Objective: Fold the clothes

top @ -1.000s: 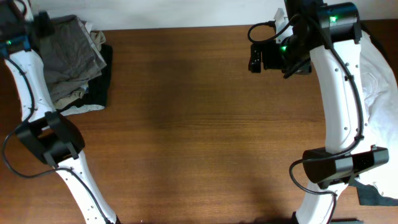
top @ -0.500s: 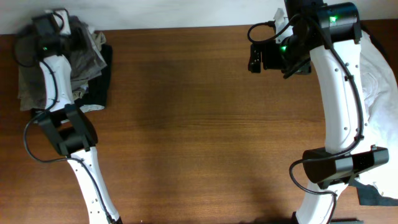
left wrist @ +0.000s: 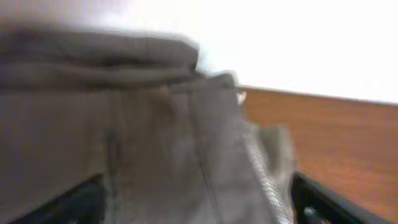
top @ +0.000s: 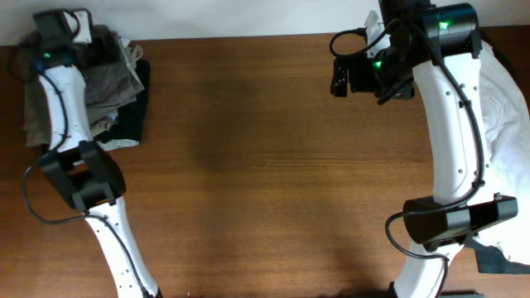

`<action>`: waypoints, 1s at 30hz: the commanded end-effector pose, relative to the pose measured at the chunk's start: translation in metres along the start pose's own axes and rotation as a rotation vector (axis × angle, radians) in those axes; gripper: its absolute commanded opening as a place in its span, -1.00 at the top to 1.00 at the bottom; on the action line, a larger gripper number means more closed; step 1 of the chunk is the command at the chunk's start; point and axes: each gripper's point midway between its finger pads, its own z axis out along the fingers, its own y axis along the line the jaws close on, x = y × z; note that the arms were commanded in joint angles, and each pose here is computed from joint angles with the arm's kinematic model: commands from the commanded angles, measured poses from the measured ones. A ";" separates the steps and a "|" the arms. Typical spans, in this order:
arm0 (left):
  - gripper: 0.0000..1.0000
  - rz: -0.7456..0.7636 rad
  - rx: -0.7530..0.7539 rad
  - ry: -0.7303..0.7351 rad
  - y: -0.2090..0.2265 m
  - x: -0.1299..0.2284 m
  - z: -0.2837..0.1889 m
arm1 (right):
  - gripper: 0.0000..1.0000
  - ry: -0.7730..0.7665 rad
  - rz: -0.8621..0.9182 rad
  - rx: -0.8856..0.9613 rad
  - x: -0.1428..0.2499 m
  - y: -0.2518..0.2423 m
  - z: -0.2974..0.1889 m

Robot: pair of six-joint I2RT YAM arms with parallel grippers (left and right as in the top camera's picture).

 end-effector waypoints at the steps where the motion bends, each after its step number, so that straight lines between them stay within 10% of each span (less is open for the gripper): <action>1: -0.98 0.028 0.013 -0.127 -0.026 -0.073 -0.139 | -0.97 -0.005 0.000 -0.016 0.003 0.002 -0.007; 12: -0.98 0.014 0.145 -0.064 -0.093 -0.044 -0.343 | -0.97 -0.285 -0.076 -0.093 0.041 0.027 -0.124; 19: -0.98 0.006 0.224 0.109 -0.118 0.005 -0.367 | -0.97 -0.416 -0.239 -0.170 0.106 0.064 -0.184; 30: -0.99 0.078 0.350 0.134 -0.168 0.037 -0.412 | -0.97 -0.413 -0.042 0.026 0.179 0.001 -0.138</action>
